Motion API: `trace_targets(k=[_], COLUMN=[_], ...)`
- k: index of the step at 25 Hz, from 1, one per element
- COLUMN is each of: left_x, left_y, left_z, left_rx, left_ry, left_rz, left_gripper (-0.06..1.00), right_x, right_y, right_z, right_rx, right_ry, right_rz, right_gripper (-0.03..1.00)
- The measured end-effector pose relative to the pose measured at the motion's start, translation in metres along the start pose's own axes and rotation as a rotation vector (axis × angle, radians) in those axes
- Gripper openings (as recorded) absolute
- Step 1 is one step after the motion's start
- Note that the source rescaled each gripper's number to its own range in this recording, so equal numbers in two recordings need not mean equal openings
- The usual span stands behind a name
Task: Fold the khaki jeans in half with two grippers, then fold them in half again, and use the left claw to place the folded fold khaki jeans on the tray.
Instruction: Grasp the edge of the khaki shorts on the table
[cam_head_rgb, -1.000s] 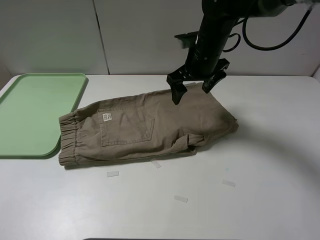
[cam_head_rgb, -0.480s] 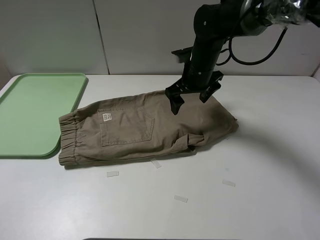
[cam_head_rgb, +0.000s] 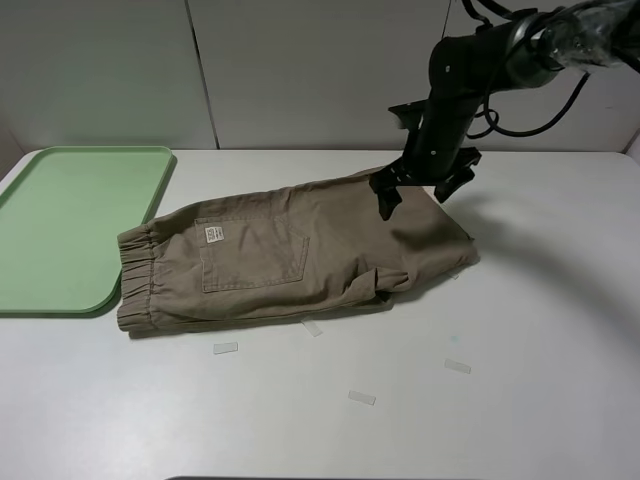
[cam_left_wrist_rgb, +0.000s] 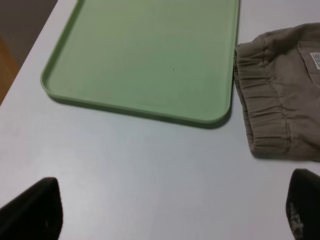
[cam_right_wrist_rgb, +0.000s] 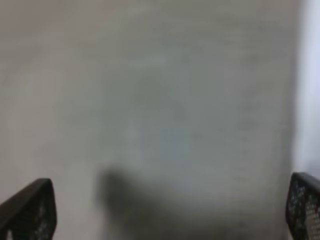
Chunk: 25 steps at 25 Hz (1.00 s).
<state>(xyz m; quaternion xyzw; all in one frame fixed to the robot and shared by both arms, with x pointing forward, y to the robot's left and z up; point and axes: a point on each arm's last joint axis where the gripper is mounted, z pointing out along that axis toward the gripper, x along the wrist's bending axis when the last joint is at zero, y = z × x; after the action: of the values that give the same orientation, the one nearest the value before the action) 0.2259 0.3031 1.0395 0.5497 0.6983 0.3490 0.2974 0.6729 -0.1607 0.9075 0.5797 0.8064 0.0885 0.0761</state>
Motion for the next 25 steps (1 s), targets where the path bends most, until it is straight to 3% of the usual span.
trace_targets(k=[5,18,20,25], left_x=[0.0,0.0,0.0,0.0], left_y=[0.0,0.0,0.0,0.0], left_z=[0.0,0.0,0.0,0.0], left_rx=[0.0,-0.001,-0.001,-0.001], left_ry=[0.0,0.001,0.001,0.001], left_rz=[0.0,0.0,0.0,0.0], left_gripper=[0.88,0.88,0.88,0.87], right_x=[-0.024,-0.026,-0.025,-0.018], right_y=[-0.004,-0.01,-0.01,-0.009], right_z=[0.012,0.04,0.041,0.042], right_rx=[0.029,0.095,0.098,0.092], right_ry=[-0.017,-0.038,-0.024,0.003], right_rz=[0.03,-0.024,-0.016,-0.002], right_gripper=[1.0,1.0,0.87,0.24])
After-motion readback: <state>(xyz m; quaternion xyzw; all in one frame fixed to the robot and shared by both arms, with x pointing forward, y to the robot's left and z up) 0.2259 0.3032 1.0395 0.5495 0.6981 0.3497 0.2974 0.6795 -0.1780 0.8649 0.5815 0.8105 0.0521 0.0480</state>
